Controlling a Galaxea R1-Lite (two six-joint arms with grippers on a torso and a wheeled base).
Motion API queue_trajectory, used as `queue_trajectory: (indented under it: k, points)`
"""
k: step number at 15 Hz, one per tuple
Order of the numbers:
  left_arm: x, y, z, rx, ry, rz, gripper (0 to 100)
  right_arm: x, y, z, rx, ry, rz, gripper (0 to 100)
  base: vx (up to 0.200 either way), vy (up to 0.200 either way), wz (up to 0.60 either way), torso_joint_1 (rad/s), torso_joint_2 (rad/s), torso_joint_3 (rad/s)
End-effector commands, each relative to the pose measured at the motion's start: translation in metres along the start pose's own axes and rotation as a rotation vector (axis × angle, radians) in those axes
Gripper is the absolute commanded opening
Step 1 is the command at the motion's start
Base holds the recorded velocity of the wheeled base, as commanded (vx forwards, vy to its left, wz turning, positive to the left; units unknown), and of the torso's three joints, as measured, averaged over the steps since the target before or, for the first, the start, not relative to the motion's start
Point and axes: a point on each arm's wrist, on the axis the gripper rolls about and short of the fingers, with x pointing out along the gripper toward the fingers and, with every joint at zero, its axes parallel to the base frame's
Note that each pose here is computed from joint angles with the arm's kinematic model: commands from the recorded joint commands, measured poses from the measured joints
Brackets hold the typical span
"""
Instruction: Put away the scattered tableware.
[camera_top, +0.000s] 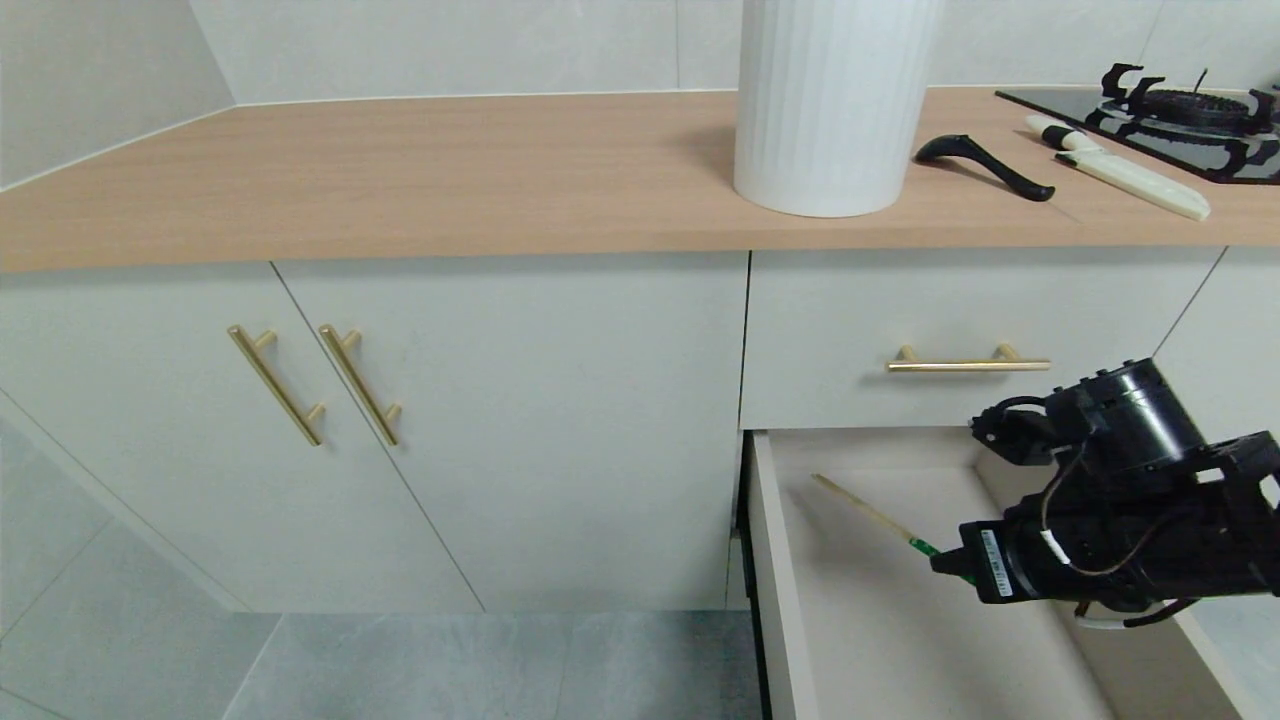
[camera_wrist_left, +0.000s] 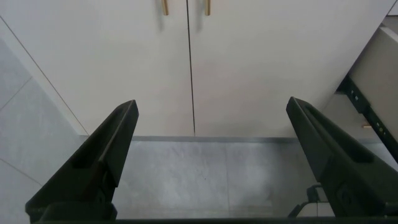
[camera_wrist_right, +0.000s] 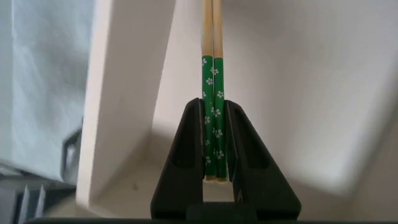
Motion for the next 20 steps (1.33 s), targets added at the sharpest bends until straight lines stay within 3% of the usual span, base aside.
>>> queue_trajectory:
  k: [1,11,20]
  points:
    - [0.000,0.000,0.000,-0.001,0.000,0.001,100,0.026,0.005,-0.006,0.000,0.070,-0.011,0,0.000,0.000,0.00,0.000,0.00,0.000]
    - [0.000,0.000,0.000,-0.001,0.000,0.001,100,0.095,0.010,-0.029,0.015,0.206,-0.122,0,0.000,0.000,0.00,0.000,0.00,0.000]
    - [0.000,0.000,0.000,-0.001,0.000,0.001,100,0.137,0.012,-0.046,0.042,0.192,-0.199,0,0.000,0.000,0.00,0.000,0.00,0.000]
